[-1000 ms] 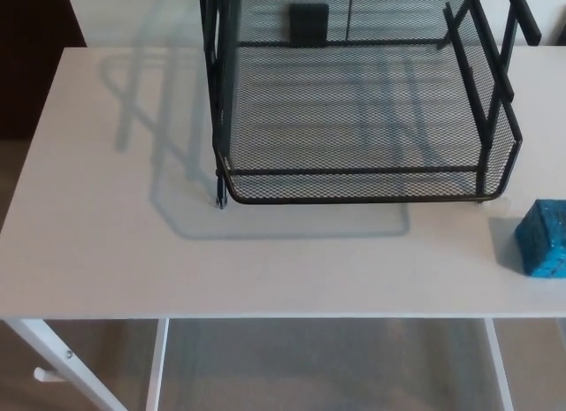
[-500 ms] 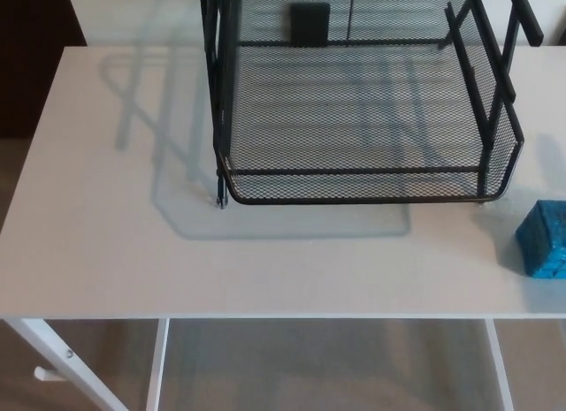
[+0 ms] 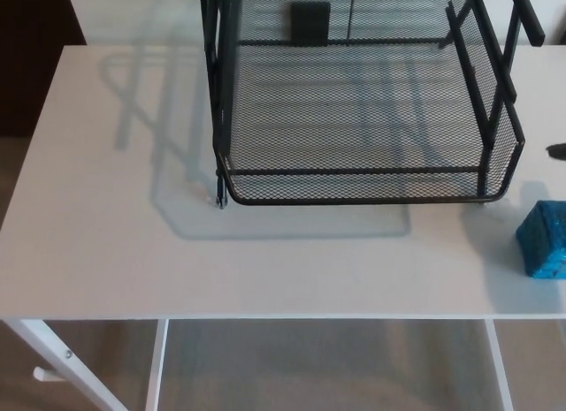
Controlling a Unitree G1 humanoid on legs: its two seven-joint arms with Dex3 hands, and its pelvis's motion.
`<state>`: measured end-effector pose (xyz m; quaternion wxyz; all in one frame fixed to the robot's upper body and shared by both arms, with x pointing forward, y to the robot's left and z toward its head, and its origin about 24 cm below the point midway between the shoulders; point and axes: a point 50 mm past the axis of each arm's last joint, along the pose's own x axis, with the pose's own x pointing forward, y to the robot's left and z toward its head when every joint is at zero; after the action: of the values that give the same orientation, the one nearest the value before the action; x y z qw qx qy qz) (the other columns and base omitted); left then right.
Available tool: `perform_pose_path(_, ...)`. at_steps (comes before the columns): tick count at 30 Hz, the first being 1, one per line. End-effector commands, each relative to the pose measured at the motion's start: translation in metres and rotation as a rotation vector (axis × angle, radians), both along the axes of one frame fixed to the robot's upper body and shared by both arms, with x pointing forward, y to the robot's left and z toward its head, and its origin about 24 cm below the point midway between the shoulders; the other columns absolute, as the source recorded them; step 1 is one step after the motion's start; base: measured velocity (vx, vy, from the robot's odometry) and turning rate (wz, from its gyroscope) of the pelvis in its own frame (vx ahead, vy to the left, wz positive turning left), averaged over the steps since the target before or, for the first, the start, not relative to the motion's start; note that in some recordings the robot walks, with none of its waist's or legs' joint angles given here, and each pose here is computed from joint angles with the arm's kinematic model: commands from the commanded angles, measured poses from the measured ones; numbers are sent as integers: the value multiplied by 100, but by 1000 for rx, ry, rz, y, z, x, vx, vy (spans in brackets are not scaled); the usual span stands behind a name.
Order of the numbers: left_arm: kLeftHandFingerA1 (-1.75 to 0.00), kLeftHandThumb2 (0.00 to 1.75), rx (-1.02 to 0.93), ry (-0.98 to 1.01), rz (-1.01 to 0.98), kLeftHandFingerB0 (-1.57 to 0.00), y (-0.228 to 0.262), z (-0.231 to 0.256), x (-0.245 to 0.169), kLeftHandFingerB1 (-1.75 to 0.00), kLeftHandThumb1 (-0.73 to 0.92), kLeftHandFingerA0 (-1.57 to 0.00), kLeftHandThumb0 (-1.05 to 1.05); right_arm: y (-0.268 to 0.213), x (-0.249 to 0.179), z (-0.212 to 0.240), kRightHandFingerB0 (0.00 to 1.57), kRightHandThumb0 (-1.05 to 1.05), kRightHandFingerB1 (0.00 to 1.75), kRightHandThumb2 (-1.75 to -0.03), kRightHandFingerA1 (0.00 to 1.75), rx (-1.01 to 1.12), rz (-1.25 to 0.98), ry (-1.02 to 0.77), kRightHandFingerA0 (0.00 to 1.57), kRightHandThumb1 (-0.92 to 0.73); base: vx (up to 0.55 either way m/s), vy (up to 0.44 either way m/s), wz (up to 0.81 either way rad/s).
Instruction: The robot walks towards a desk on which a file tray is kept in the middle and a cube is kept to its right. The robot lifts the cube using its right hand and places it on the file tray.
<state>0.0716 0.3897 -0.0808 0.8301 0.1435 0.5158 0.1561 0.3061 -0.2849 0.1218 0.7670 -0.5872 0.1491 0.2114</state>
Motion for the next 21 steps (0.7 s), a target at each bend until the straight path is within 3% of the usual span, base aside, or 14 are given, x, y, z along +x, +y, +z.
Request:
perform_pose_path(1,-53,99,0,-18,-31,-7,5,5,3,-42,68,-16,-73,3,6,-7,13,-50,26,-59,26,-53,4,43,5,-53,0,0,0)
perform_pose_path(5,-53,99,-3,-23,-55,-6,4,6,4,-42,68,-16,-74,5,9,-12,13,-48,27,-57,31,-24,-22,51,1,-56,0,0,0)
perform_pose_path(6,-53,101,-3,-20,-57,-6,3,5,4,-41,69,-17,-73,4,9,-14,12,-53,31,-69,26,-23,-26,49,5,-50,0,0,0)
perform_pose_path(7,-42,66,-2,-15,-59,-14,2,5,3,-29,84,-23,-71,4,11,-18,15,-49,28,-57,32,-16,-33,38,3,-55,0,0,0)
perform_pose_path(8,-42,65,-3,-14,-56,-14,3,5,3,-28,83,-23,-70,4,12,-20,15,-48,28,-59,26,-13,-36,35,6,-54,0,0,0)
perform_pose_path(9,-42,65,-4,-10,-50,-14,3,4,3,-28,83,-23,-70,5,13,-20,15,-48,28,-59,26,-12,-39,34,6,-54,0,0,0)
perform_pose_path(10,-52,99,-1,-8,-59,-8,3,4,4,-42,69,-18,-72,4,11,-20,16,-51,28,-59,28,-34,-35,21,7,-54,0,0,0)
perform_pose_path(11,-42,65,-11,-8,-35,-16,3,3,3,-28,82,-21,-70,5,13,-23,15,-52,27,-59,30,-43,-28,22,7,-55,0,0,0)
perform_pose_path(12,-51,96,-4,-7,-38,-12,3,3,2,-42,67,-18,-73,5,13,-24,15,-52,27,-58,31,-49,-27,22,7,-54,0,0,0)
perform_pose_path(13,-43,65,-2,-8,-42,-16,4,3,3,-29,85,-22,-70,5,13,-25,15,-51,27,-58,29,-46,-30,25,7,-54,0,0,0)
perform_pose_path(15,-46,63,-6,-16,-51,-14,3,5,4,-29,84,-23,-68,6,11,-29,14,-50,27,-59,28,-73,-22,33,7,-53,0,0,0)
perform_pose_path(16,-46,63,-13,-22,-55,-14,3,5,4,-29,84,-23,-68,5,11,-30,14,-50,27,-59,28,-83,-19,40,7,-53,0,0,0)
perform_pose_path(17,-54,99,-17,-18,-56,-6,2,5,4,-43,68,-19,-70,5,10,-33,14,-50,27,-59,27,-106,-23,53,7,-53,0,0,0)
perform_pose_path(21,-54,99,7,4,-83,-10,2,3,4,-43,69,-23,-69,1,4,-43,11,-52,28,-57,33,-228,-29,120,1,-54,0,0,0)
